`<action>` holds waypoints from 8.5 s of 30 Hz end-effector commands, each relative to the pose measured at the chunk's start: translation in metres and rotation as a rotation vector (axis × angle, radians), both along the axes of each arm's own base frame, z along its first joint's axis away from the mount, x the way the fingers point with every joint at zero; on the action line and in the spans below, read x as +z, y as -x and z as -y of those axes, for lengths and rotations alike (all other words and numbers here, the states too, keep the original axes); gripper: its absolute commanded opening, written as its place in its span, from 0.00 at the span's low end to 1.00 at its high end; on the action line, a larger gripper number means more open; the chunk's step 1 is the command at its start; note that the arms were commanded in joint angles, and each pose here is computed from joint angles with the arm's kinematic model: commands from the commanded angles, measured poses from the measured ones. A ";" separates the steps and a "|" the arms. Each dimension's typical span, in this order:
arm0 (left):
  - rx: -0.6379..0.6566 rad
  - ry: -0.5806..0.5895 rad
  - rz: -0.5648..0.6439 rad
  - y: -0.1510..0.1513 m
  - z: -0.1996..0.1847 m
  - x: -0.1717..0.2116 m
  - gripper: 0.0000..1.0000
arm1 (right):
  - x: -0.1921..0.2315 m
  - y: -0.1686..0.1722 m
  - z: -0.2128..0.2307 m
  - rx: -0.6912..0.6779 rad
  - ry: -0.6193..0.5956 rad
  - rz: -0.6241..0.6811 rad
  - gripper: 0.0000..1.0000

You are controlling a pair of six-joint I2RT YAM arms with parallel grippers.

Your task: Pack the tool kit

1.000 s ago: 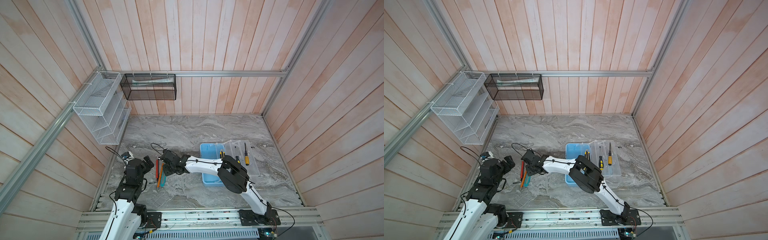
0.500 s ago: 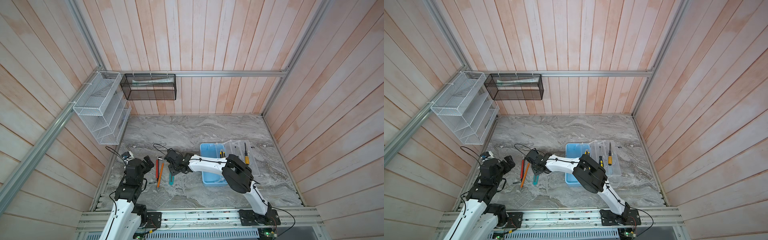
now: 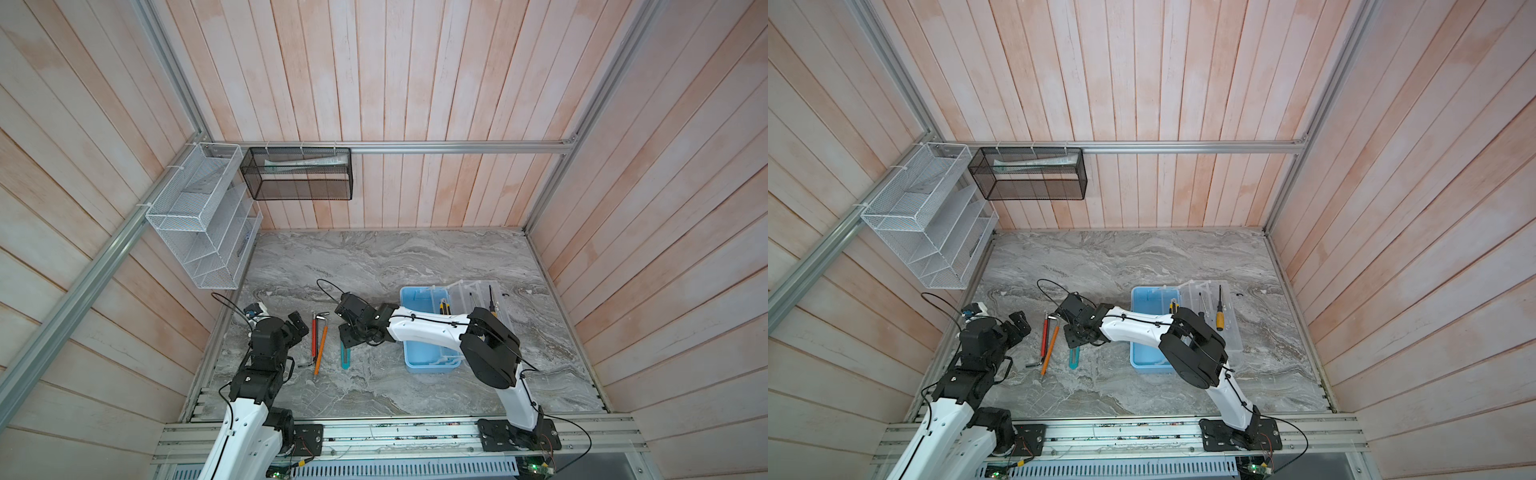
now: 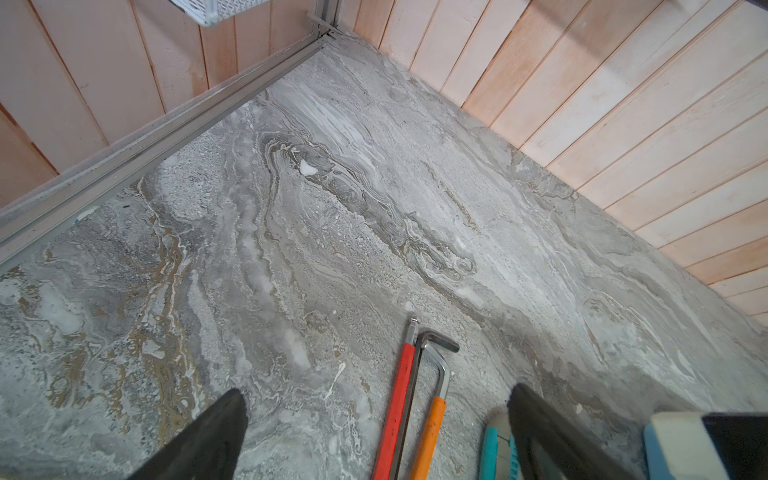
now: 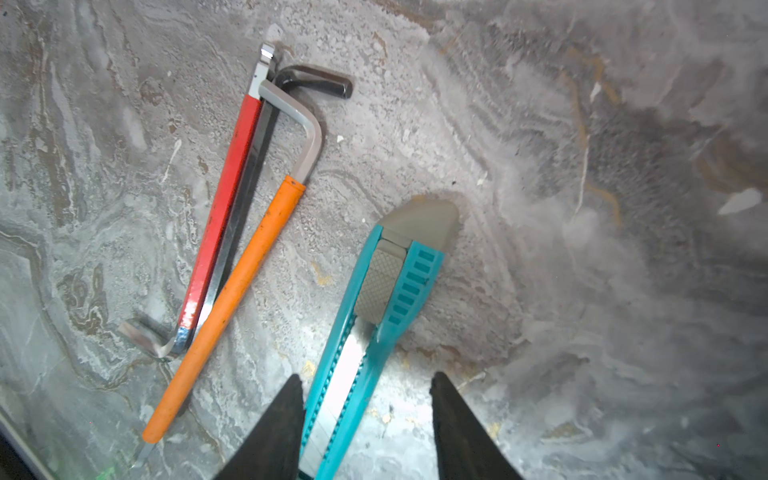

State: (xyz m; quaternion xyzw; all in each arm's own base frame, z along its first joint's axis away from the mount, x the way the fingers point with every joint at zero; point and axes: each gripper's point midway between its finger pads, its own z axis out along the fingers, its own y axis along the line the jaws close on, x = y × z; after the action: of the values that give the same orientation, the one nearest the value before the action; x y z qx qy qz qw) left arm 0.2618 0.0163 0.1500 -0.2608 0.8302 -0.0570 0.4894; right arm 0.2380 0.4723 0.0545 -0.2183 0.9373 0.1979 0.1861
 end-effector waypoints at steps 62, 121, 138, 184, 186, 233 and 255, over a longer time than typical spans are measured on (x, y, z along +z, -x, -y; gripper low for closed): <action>-0.005 -0.006 0.052 0.002 -0.001 0.009 1.00 | 0.031 -0.017 0.001 0.095 0.136 0.274 0.05; -0.012 -0.005 0.026 -0.001 0.000 0.006 1.00 | 0.082 -0.059 0.316 -0.545 0.315 0.169 0.36; -0.109 0.105 -0.009 -0.005 0.026 -0.019 1.00 | 0.099 -0.067 0.239 -0.364 0.070 0.205 0.14; -0.282 0.295 -0.229 -0.004 0.129 -0.103 1.00 | 0.104 -0.032 0.184 -0.204 -0.169 0.207 0.23; -0.300 0.324 -0.219 -0.004 0.141 -0.100 1.00 | 0.102 -0.032 0.185 -0.203 -0.173 0.203 0.24; 0.096 -0.035 -0.008 0.004 -0.014 0.002 1.00 | -0.043 -0.010 -0.036 0.395 0.008 0.038 0.26; 0.078 -0.032 -0.008 0.001 -0.012 0.002 1.00 | -0.055 -0.037 -0.006 0.240 0.227 0.103 0.22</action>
State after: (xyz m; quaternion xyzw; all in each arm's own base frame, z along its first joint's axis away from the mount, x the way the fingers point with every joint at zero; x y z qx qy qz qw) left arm 0.2559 0.0286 0.1395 -0.2910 0.8287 -0.0181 0.4777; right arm 0.2761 0.4973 0.0249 -0.3626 0.8961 0.1529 0.2054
